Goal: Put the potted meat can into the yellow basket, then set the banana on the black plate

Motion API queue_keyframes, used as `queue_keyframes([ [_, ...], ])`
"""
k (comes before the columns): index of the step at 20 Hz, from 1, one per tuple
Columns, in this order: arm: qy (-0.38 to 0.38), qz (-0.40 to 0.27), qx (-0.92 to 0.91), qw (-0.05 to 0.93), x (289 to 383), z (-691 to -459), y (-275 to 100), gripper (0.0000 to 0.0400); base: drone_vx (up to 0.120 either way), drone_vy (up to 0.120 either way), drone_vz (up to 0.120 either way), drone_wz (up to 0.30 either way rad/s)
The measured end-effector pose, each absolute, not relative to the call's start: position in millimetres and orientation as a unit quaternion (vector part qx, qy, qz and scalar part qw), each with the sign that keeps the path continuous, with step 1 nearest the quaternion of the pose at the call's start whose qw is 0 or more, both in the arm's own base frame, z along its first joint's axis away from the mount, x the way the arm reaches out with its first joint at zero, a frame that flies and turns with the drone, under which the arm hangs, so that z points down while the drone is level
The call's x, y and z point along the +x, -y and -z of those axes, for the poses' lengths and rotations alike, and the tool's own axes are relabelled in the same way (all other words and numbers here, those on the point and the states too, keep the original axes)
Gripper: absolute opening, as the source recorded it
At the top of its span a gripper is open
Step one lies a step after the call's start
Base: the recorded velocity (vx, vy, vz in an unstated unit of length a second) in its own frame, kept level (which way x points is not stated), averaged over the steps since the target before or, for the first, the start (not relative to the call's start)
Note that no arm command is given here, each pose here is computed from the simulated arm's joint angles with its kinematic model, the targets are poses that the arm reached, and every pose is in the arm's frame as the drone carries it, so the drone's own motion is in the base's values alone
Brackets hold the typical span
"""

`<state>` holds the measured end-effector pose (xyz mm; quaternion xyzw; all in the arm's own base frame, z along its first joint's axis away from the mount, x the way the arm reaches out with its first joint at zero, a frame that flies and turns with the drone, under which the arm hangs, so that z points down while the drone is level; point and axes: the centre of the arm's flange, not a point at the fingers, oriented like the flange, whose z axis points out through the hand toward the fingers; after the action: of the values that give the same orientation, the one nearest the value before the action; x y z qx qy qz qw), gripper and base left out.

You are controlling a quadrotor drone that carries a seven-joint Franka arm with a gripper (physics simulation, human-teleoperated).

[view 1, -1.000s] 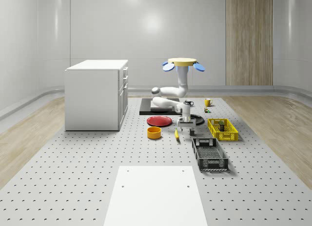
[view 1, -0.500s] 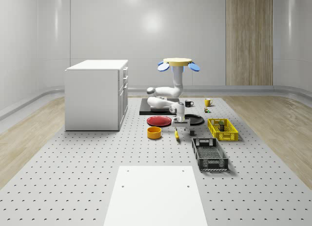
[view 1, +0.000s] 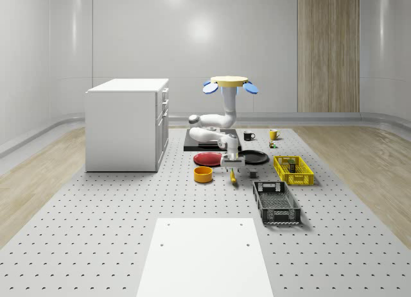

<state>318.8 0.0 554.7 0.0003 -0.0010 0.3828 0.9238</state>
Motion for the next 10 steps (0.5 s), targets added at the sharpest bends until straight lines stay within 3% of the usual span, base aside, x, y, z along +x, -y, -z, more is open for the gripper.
queue_keyframes([
  [5, 0.001, -0.383, 0.000, 0.924, 319.1, -565, 0, 0.0400, 0.000, 0.000, 0.000, 0.000],
  [10, 0.001, -0.383, 0.000, 0.924, 331.3, -573, 0, 0.0400, 0.000, 0.000, 0.000, 0.000],
])
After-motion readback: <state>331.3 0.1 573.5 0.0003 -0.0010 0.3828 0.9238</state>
